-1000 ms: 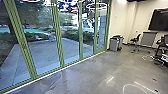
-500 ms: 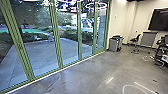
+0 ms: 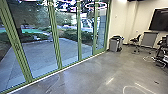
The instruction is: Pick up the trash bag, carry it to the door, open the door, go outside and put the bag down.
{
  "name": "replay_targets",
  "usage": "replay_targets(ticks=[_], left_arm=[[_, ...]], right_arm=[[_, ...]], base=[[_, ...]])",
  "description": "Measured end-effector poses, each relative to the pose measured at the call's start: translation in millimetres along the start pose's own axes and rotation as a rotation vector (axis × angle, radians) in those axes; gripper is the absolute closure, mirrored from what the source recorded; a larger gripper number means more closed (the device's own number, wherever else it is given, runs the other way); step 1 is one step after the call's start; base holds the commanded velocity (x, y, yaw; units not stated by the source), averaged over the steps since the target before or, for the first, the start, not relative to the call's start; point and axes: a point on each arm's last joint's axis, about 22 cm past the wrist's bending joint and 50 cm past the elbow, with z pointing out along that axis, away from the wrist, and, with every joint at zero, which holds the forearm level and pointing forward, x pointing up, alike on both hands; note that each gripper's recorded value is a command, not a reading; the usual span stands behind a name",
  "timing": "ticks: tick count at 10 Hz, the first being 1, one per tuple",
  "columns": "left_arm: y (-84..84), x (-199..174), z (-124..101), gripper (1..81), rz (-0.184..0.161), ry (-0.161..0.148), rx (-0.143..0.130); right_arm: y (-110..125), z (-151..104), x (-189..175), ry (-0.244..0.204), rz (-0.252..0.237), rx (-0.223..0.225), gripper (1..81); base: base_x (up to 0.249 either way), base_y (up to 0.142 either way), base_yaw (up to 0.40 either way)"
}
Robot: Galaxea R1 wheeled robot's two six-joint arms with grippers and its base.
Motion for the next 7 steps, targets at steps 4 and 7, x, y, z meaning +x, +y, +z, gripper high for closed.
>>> replay_targets(ticks=[4, 7], left_arm=[[0.1, 1.5, -0.3, 81.1, 0.001, 0.001, 0.000], [-0.5, 0.8, -0.3, 81.1, 0.001, 0.001, 0.000]], right_arm=[[0.3, -0.1, 0.2, 0.001, 0.000, 0.000, 1.0], [-0.4, 0.1, -0.5, 0.000, 0.000, 0.001, 1.0]], base=[[0.136, 0.000, 0.000], [0.141, -0.043, 0.000]])
